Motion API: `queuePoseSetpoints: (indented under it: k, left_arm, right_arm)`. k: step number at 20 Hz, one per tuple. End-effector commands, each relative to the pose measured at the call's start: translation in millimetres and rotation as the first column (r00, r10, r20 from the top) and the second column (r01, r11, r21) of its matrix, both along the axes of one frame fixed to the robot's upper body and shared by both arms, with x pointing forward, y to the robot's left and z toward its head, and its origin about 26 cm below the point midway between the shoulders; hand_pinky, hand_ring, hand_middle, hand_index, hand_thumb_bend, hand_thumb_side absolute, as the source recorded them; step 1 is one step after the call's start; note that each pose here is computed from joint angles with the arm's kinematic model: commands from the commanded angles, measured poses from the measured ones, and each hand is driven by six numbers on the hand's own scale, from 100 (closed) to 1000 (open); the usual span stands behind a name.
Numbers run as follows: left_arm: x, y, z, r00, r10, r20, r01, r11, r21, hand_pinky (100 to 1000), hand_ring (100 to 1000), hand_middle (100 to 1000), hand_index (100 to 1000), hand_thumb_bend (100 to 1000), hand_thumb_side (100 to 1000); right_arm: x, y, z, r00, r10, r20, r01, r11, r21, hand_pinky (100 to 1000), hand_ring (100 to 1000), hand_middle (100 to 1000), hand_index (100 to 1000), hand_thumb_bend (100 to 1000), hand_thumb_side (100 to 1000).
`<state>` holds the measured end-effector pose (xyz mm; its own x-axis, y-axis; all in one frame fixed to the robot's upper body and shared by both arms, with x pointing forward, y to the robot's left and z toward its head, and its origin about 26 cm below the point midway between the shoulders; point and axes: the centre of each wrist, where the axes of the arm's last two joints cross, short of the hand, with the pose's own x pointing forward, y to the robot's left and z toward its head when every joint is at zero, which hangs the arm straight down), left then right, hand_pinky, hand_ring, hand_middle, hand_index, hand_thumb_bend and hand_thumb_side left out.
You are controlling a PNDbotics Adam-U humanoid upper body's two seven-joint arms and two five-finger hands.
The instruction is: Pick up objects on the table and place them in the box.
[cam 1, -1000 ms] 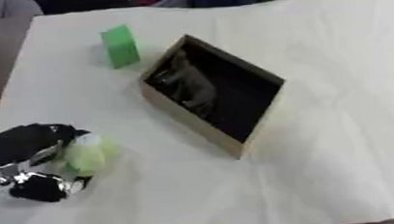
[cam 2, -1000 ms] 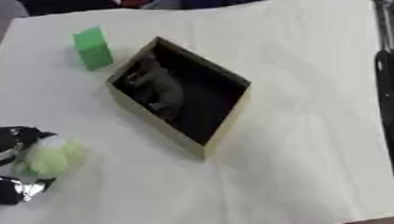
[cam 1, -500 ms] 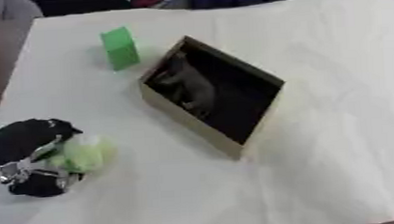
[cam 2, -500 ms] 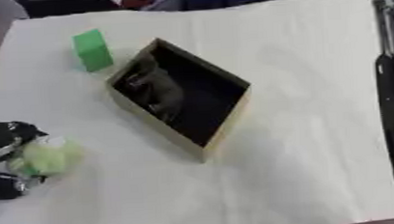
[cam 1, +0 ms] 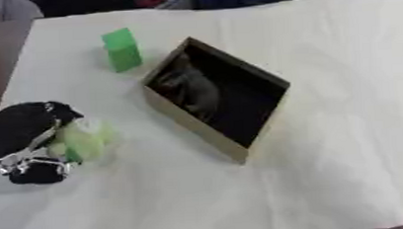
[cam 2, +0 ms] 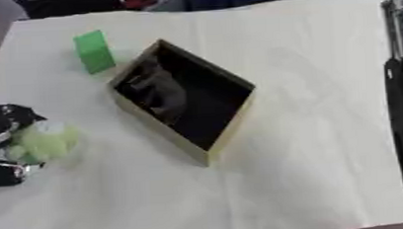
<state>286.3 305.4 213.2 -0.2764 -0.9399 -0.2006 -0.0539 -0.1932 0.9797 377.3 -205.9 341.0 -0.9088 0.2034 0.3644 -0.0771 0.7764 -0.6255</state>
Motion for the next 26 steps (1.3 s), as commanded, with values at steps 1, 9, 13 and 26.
queuePoseSetpoints:
  k: [1, 9, 13, 26]
  left_arm:
    - [3.3, -4, 31.2, 0.992, -0.049, 0.117, 0.048, 0.999, 0.015, 645, 703, 607, 786, 100, 315]
    - [14.7, -55, 90.0, 0.933, -0.239, 0.269, 0.257, 0.966, -0.032, 649, 699, 607, 783, 100, 390]
    - [14.9, -83, 105.6, 0.899, -0.317, 0.302, 0.341, 0.939, -0.031, 649, 698, 605, 778, 100, 400]
    - [5.1, -157, 115.8, 0.841, -0.483, 0.243, 0.483, 0.873, 0.061, 655, 709, 607, 782, 100, 398]
  right_arm:
    - [-6.4, -1, 8.7, 0.999, 0.003, 0.034, -0.003, 1.000, 0.011, 1000, 955, 862, 885, 111, 779]
    - [-6.8, 0, 4.8, 1.000, 0.005, 0.022, -0.005, 1.000, 0.012, 1000, 955, 861, 885, 110, 782]
    - [-6.9, 1, 3.2, 1.000, 0.011, 0.015, -0.011, 1.000, 0.010, 1000, 955, 860, 885, 109, 785]
    - [-8.6, 6, 1.6, 0.999, 0.036, 0.006, -0.036, 0.999, 0.008, 1000, 956, 859, 885, 108, 792]
